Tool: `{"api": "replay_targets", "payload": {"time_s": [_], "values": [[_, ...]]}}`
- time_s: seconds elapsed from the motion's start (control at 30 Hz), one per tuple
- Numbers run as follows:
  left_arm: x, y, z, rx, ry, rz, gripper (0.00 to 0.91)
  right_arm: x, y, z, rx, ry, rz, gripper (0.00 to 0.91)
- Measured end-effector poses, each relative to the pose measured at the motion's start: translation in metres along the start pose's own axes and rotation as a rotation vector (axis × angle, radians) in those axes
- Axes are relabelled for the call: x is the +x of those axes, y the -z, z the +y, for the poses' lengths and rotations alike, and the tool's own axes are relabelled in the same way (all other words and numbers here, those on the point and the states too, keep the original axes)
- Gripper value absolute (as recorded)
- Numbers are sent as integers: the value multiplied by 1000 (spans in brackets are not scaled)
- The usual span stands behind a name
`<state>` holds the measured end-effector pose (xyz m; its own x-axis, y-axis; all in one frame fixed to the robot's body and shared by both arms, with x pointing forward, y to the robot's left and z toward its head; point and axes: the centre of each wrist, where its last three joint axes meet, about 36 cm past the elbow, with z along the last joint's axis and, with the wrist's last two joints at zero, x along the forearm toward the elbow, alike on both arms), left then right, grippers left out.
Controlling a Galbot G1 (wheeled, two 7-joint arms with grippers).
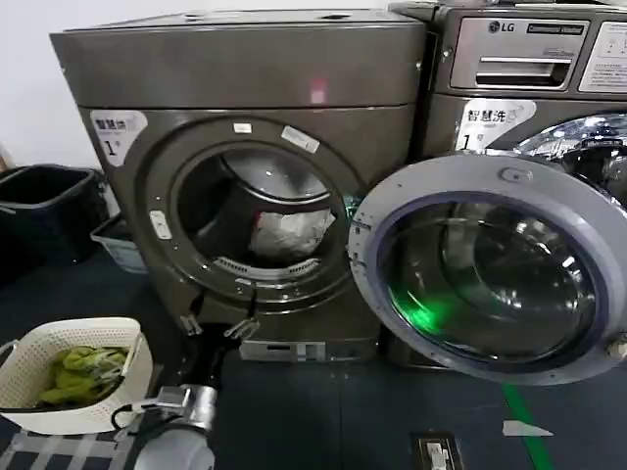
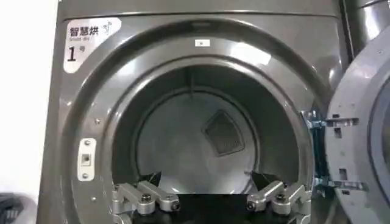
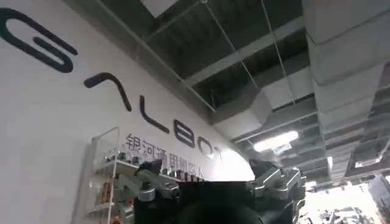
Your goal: Grasp the clothes from the dryer.
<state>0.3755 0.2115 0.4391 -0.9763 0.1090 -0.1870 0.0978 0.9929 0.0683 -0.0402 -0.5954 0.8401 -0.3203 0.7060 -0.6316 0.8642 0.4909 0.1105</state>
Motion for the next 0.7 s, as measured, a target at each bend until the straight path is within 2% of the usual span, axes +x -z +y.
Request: {"api": "replay_targets", "payload": {"time_s": [0.7], "values": [[-1, -1, 0, -3, -7, 2, 907, -1, 1, 0, -12, 0, -5, 907]]}}
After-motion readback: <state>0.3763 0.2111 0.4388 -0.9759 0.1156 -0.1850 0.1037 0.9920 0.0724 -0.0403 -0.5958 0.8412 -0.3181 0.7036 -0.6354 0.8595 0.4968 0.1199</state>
